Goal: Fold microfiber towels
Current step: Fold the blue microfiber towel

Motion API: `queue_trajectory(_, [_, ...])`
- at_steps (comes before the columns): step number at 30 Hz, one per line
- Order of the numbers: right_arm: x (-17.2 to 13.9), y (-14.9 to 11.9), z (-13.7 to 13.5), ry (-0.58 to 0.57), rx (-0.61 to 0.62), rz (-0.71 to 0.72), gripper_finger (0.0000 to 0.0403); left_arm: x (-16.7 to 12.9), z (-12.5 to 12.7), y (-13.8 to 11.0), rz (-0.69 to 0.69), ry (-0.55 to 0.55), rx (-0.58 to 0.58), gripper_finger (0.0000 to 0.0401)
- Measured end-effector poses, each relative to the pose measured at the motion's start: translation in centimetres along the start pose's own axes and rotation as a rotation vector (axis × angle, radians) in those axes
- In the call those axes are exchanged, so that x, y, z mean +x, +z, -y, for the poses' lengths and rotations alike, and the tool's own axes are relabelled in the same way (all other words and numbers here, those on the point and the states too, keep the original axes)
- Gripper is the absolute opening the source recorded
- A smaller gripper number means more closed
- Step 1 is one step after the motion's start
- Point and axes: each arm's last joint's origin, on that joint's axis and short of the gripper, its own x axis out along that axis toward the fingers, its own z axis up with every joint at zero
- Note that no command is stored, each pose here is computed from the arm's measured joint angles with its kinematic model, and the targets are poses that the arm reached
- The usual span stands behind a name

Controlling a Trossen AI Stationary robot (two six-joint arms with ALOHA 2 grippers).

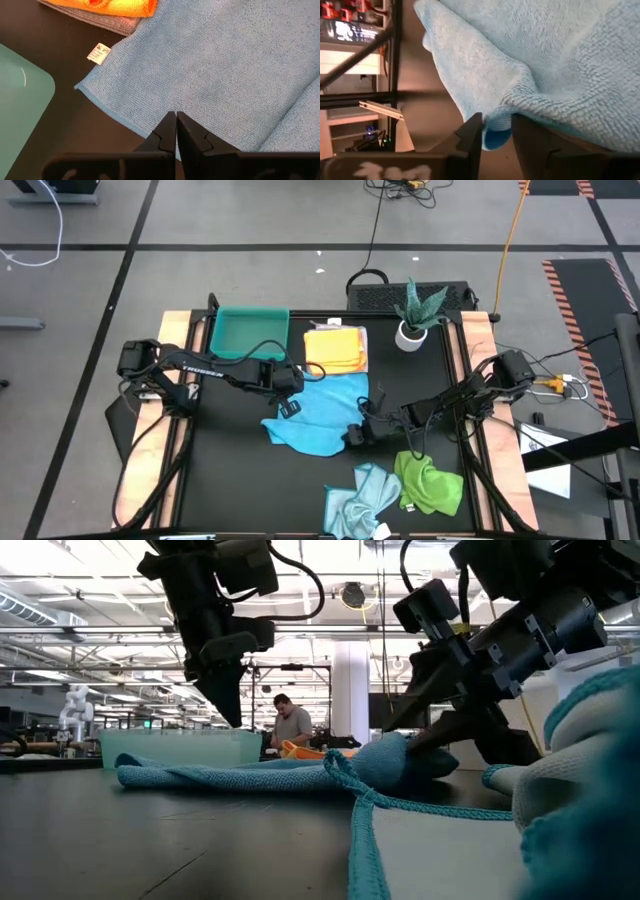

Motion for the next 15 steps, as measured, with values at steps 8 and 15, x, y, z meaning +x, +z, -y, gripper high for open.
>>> queue_trajectory(8, [-0.1,0.2,-1.3,0.127,-0.055,0.024,0.0044,0.0,0.0,0.0,0.000,0.000,0.000,0.0017])
queue_trajectory(15, [0.1,0.3,-0.7,0.082,-0.043,0.021,0.0039,0.0,0.0,0.0,0.001,0.000,0.000,0.0017])
